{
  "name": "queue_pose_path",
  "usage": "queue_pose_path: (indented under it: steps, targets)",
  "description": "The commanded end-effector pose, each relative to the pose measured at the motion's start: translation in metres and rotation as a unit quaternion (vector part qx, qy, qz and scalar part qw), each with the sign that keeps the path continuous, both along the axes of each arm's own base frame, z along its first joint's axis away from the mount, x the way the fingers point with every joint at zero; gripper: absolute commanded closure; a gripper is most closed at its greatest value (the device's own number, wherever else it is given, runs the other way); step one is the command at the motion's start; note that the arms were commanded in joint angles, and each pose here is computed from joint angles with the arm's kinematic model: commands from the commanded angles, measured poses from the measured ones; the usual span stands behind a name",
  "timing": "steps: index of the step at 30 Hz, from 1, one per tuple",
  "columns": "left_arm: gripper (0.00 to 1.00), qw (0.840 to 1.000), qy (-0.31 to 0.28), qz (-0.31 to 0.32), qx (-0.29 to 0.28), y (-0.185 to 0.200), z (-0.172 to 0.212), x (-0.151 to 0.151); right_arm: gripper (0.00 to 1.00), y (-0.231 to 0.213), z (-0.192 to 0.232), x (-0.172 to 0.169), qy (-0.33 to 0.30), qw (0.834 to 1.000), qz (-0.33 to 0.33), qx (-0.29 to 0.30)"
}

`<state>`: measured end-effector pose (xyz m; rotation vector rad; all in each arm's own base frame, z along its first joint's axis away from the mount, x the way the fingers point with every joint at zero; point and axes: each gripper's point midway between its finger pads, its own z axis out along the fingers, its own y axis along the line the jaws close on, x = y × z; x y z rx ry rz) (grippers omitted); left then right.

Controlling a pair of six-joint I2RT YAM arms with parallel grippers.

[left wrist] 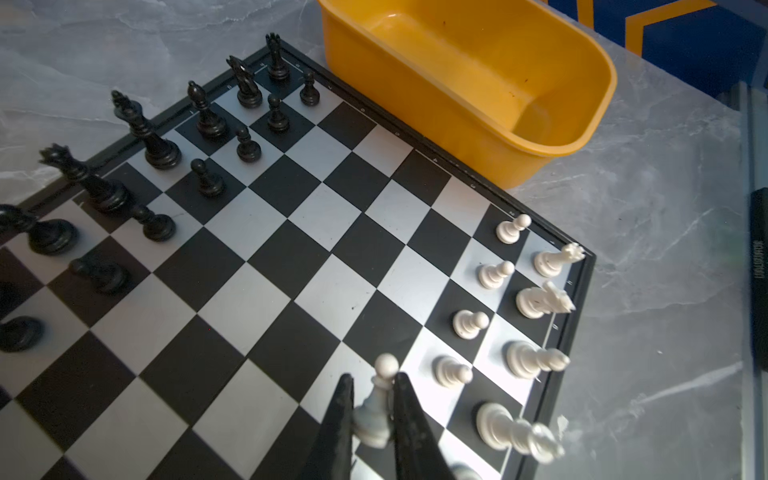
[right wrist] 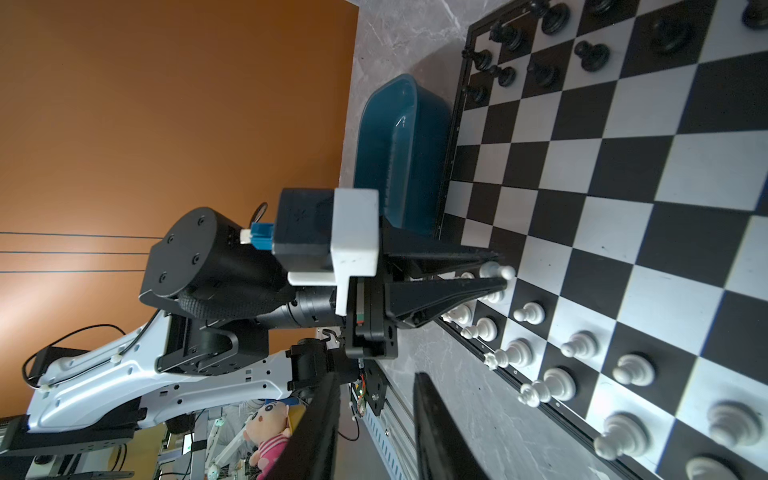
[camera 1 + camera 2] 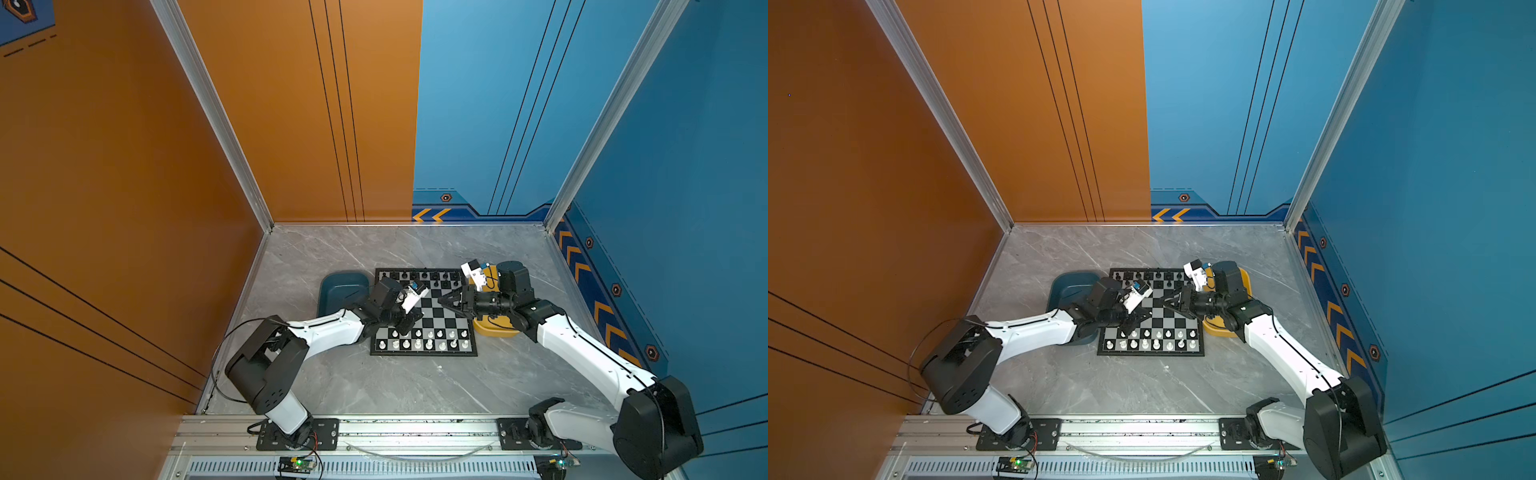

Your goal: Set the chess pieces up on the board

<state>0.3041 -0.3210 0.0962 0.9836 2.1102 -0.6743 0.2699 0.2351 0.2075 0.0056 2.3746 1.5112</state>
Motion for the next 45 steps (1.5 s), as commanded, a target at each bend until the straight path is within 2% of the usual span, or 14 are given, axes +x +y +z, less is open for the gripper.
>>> queue_pose_path:
  steps: [1,7,11,15,20,22,31,39,45]
  targets:
    - [0.79,1.000,-0.001,0.014,-0.015,-0.010,0.006,0.017,0.67,-0.006,-0.008,0.000,-0.004,1.000,-0.007,-0.016]
    - [0.76,1.000,0.012,0.027,-0.001,-0.017,-0.011,0.031,0.68,-0.007,-0.015,0.001,0.003,1.000,-0.011,-0.021]
    - [0.70,0.999,0.016,0.037,0.009,-0.016,-0.020,0.036,0.67,-0.008,-0.015,0.001,0.002,1.000,-0.011,-0.023]
    - [0.62,0.999,0.017,0.039,0.010,-0.017,-0.022,0.037,0.67,-0.008,-0.016,0.002,0.003,1.000,-0.011,-0.024]
    - [0.44,0.999,0.015,0.039,0.000,-0.018,-0.017,0.037,0.67,-0.008,-0.017,0.002,0.005,1.000,-0.012,-0.024]
    - [0.42,0.999,0.014,0.038,-0.004,-0.018,-0.015,0.036,0.68,-0.008,-0.018,0.002,0.005,1.000,-0.013,-0.026]
    - [0.41,0.997,0.009,0.025,-0.066,-0.018,0.010,0.030,0.68,-0.020,-0.034,0.010,0.012,0.998,-0.034,-0.060]
    - [0.41,0.987,0.025,0.003,-0.159,-0.013,0.041,0.024,0.66,-0.035,-0.050,0.021,0.001,0.992,-0.065,-0.104]
    - [0.41,0.985,0.027,0.009,-0.172,-0.009,0.044,0.027,0.65,-0.035,-0.056,0.024,-0.004,0.991,-0.071,-0.117]
